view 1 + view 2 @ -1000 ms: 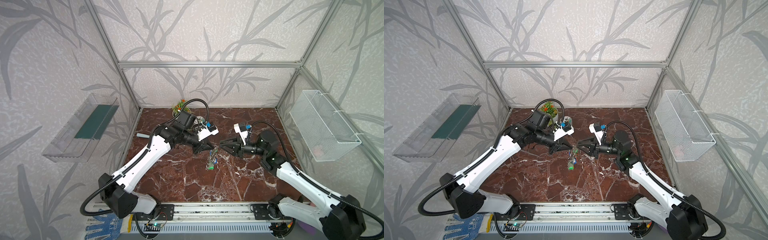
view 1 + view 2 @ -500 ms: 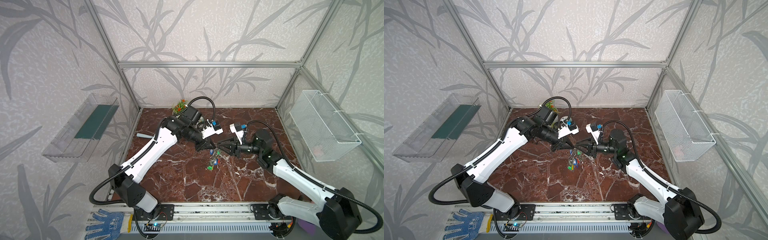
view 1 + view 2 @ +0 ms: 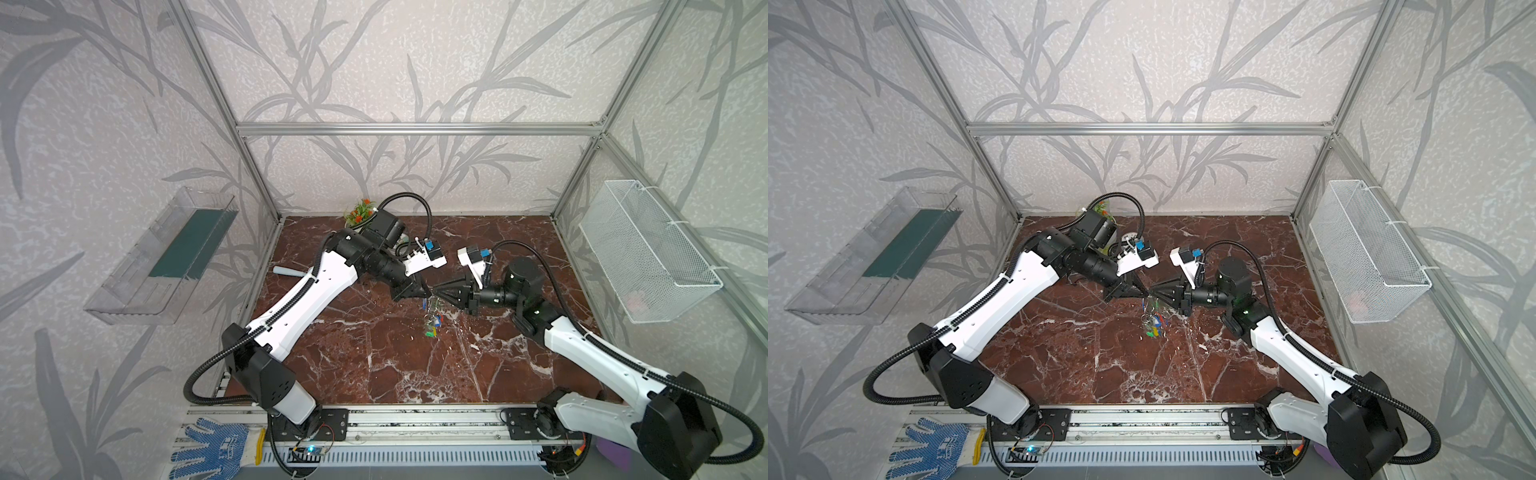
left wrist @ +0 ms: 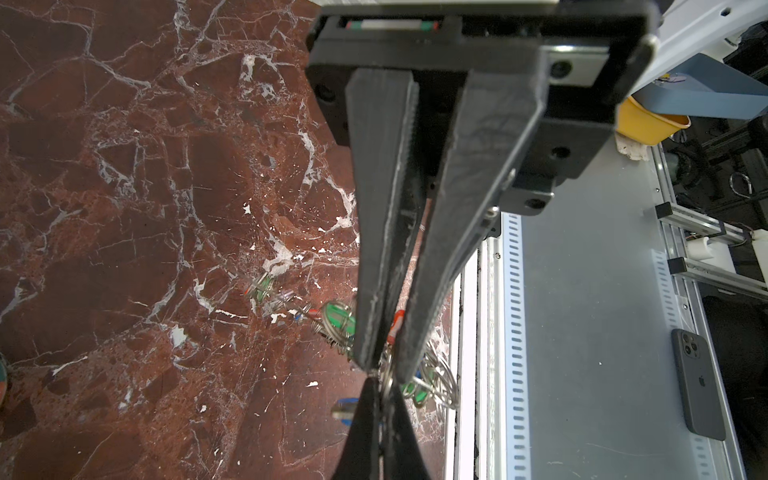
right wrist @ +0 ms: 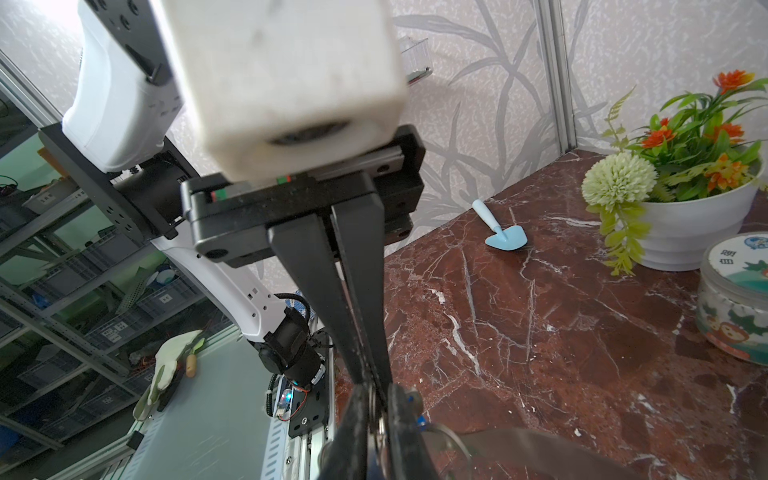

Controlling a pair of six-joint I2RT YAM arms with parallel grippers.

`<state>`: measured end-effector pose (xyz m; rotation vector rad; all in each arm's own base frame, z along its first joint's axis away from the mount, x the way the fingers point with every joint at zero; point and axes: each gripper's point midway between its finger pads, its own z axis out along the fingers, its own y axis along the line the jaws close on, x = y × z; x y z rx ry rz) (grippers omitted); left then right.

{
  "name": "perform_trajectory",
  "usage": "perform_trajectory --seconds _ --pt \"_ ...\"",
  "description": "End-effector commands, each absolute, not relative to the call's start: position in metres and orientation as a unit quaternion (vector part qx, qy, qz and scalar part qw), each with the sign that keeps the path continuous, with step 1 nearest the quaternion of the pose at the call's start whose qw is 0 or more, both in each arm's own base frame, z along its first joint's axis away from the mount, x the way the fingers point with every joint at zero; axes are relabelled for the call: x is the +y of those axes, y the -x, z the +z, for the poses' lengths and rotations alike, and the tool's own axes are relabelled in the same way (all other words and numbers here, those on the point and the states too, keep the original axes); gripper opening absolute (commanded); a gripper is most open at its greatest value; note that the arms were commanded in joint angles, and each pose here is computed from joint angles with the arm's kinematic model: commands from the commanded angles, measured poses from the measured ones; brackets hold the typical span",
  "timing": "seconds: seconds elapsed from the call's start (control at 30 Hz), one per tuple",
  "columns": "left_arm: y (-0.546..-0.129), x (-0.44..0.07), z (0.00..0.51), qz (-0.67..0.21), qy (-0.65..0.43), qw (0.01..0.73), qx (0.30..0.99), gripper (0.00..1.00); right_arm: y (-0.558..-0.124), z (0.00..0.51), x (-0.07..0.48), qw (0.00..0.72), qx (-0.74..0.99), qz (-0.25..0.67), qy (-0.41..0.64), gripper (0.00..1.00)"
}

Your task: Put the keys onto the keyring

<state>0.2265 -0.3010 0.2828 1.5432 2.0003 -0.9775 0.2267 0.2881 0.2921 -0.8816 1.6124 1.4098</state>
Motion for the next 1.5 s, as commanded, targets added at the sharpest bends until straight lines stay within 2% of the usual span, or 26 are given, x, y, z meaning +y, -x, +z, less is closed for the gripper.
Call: perform_trajectory --seconds 0.0,0.3,0.53,0.63,0.83,1.03,1.27,1.37,1.47 --pt "-0.224 -0.307 0.303 -0.365 -0.573 0.241 0.693 0.00 -0.224 0.300 0.292 0.406 0.626 0.558 0.364 0.13" --pt "-0.224 -0.306 0.303 -0.366 -0.571 0.240 0.694 0.00 -0.221 0.295 0.293 0.404 0.630 0.552 0.368 0.13" --pt "-0.221 -0.305 0.301 -0.367 -0.569 0.239 0.696 0.00 -0.220 0.290 0.293 0.405 0.633 0.549 0.366 0.01" --pt "-0.220 -0.304 0.301 -0.368 -0.566 0.241 0.698 0.00 -0.219 0.289 0.294 0.405 0.634 0.548 0.365 0.00" --pt "-0.228 -0.300 0.316 -0.374 -0.530 0.295 0.702 0.00 -0.218 0.294 0.293 0.415 0.626 0.554 0.358 0.00" --pt "-0.232 -0.282 0.340 -0.405 -0.467 0.380 0.688 0.17 -0.218 0.308 0.293 0.423 0.612 0.567 0.353 0.00" --pt "-0.230 -0.263 0.327 -0.402 -0.430 0.408 0.697 0.21 -0.214 0.324 0.294 0.425 0.594 0.582 0.358 0.00" --pt "-0.223 -0.264 0.322 -0.414 -0.437 0.410 0.685 0.28 -0.214 0.328 0.295 0.425 0.588 0.588 0.356 0.00" --pt "-0.223 -0.266 0.320 -0.422 -0.434 0.418 0.677 0.31 -0.214 0.331 0.296 0.424 0.584 0.595 0.355 0.00"
